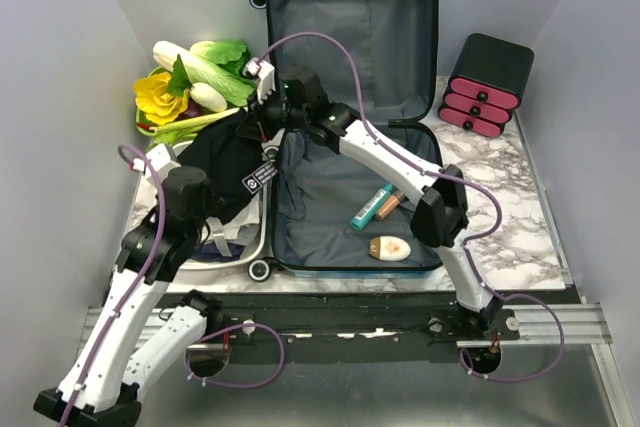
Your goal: Open, take out, and arrange the luggage
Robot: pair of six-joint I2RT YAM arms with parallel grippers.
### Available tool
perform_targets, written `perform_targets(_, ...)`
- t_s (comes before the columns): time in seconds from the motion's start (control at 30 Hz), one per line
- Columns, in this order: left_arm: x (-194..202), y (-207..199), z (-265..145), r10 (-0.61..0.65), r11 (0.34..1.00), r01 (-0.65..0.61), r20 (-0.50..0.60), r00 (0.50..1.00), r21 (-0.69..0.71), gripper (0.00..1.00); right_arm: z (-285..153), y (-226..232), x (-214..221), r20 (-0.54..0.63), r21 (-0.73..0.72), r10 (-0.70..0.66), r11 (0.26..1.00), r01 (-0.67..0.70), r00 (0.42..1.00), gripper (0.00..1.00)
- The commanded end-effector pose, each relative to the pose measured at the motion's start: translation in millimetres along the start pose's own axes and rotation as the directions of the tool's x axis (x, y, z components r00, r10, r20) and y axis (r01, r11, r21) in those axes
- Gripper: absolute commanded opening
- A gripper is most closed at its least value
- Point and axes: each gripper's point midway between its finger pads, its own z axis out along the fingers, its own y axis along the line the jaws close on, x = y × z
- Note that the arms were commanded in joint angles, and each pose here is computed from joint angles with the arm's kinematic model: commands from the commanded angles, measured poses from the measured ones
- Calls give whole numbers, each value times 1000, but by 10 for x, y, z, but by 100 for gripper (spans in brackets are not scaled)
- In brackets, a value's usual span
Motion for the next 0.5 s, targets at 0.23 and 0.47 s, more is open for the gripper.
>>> perform_targets(0.23, 452, 457, 36, -333, 941, 335, 43, 942, -57, 0, 814, 97, -262, 218, 62, -197, 980, 188, 956, 1)
perform_targets(0.47, 722, 568, 141, -448, 893, 449, 43, 893, -14, 22, 1015, -176, -48, 200, 160, -222, 968, 192, 954, 28)
